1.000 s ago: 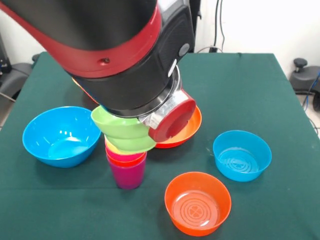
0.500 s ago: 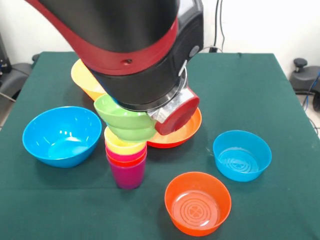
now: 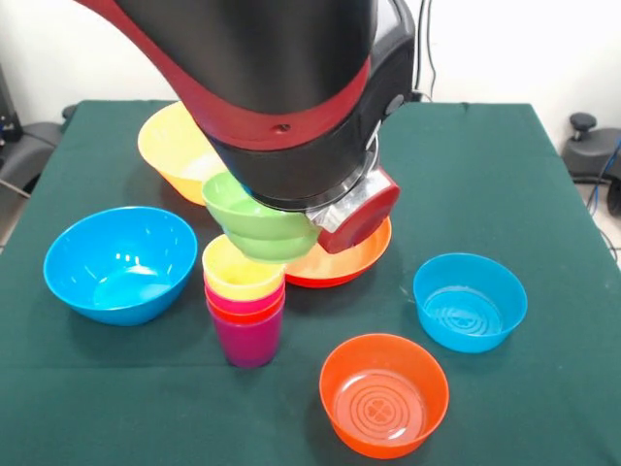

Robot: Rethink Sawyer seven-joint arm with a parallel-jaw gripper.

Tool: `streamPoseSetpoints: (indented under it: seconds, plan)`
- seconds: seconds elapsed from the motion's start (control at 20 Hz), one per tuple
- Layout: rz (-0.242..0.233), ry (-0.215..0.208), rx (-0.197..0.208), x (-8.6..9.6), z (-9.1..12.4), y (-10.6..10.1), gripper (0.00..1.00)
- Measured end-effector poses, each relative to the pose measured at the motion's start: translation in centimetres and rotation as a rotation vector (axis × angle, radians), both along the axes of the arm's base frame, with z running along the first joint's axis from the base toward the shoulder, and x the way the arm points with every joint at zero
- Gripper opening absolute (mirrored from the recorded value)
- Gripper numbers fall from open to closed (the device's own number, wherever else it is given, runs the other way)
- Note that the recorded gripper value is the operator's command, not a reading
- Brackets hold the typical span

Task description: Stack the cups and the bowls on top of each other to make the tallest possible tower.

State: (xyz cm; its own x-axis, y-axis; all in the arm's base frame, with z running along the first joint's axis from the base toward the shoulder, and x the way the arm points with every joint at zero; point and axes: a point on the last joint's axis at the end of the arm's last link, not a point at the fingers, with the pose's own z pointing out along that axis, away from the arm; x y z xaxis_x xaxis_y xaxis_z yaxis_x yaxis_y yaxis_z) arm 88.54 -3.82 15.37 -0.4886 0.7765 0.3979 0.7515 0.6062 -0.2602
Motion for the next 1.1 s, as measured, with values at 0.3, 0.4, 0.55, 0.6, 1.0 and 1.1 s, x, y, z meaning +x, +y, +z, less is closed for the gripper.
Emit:
streamPoseSetpoints:
  seconds: [0.3, 0.4, 0.55, 0.6, 1.0, 1.1]
  plan:
    - [0.005, 0.027, -0.014, -0.9, -0.7, -0.1, 0.0]
    - [0.006, 0.034, -0.016, -1.2, -1.0, -0.3, 0.0]
    - [0.005, 0.045, -0.021, -1.6, -1.4, -1.0, 0.0]
    - [0.005, 0.045, -0.023, -1.7, -1.5, -1.1, 0.0]
    - [0.011, 0.002, -0.069, -1.9, -2.8, -2.9, 0.0]
    - [0.014, -0.016, -0.078, -1.8, -3.2, -3.3, 0.0]
